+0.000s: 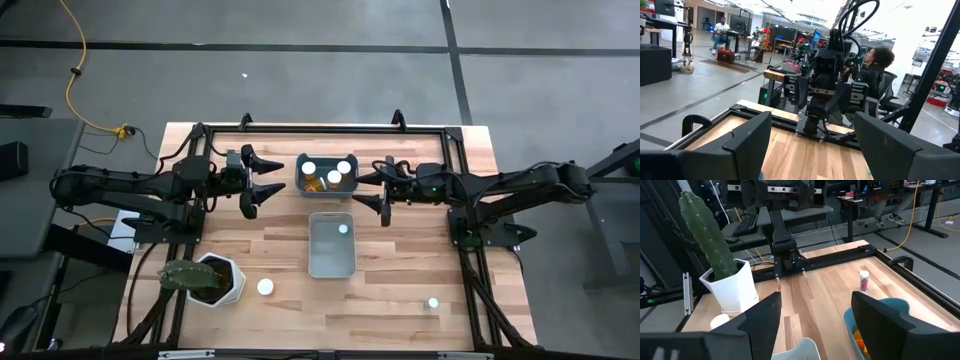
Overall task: Pick and place medicine bottles into bin by pill shape (circle, oval)
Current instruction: Put the blue tablet bottle into the gray bin
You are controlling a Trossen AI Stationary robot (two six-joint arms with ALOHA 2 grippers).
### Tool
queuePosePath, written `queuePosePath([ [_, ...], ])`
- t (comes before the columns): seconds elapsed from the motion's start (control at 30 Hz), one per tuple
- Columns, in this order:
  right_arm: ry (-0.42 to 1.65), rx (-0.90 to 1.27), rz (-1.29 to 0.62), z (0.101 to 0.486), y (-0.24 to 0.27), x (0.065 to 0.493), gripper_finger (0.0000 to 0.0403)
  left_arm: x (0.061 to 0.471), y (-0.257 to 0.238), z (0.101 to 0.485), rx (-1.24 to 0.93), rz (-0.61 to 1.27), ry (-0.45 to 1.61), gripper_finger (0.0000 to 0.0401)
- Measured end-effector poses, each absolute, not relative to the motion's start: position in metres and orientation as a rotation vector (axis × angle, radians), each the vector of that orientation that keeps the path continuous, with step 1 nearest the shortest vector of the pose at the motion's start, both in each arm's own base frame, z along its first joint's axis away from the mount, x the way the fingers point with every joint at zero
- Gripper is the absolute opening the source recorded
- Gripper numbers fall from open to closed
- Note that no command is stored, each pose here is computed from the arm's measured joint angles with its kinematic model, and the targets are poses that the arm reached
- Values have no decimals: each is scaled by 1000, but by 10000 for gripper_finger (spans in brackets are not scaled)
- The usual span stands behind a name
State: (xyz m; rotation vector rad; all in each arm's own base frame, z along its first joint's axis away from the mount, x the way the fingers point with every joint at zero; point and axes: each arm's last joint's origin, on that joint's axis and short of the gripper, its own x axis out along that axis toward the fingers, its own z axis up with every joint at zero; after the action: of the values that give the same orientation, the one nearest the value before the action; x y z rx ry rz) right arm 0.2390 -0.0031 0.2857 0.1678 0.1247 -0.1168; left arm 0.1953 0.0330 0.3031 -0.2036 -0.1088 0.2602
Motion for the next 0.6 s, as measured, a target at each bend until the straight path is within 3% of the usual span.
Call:
queuePosePath([
  [0.6,124,182,-118,286,-3,239,236,195,33,303,-204,259,-109,270],
])
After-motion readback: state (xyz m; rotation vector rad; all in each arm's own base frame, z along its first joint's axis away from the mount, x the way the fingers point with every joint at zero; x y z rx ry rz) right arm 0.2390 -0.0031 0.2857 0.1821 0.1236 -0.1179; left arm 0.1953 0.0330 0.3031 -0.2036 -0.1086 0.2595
